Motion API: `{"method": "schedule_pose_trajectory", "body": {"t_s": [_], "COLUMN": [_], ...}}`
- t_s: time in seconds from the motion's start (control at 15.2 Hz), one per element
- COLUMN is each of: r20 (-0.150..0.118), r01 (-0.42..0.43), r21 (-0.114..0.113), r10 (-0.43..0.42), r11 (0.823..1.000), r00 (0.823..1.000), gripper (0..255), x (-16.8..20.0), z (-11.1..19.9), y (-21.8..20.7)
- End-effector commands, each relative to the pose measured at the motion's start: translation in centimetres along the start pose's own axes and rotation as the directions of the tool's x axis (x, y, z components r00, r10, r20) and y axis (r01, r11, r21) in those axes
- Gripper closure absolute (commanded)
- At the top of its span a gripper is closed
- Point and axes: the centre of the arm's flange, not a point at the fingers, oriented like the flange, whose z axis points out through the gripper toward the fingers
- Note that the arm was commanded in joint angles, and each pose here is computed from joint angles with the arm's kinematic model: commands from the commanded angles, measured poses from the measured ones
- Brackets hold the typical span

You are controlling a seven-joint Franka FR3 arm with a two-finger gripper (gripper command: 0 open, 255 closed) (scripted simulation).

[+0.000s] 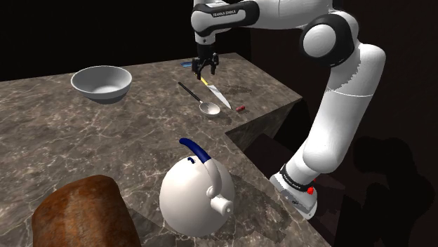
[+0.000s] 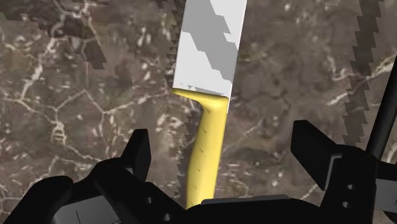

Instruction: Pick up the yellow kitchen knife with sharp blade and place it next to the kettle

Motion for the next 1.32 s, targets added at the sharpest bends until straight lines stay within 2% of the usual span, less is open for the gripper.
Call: {"method": "schedule_pose_trajectory", "body": {"t_s": [0.0,0.2,0.73,0.79,1.25], "r20": [0.0,0.0,0.0,0.0,0.0], "r01": [0.0,0.0,0.0,0.0,0.0], "r21": [0.0,0.0,0.0,0.0,0.0], "r10": [0.0,0.0,0.0,0.0,0.0], "r11": [1.0,1.0,1.0,1.0,1.0], "r00": [1.0,1.0,1.0,1.0,1.0], "gripper": [0,0,0,255,255], "x": [0.0,0.0,0.0,0.0,0.0], "z": [1.0,2.9,2.9,2.9,2.9], "y": [0.1,0.1,0.1,0.1,0.1]}}
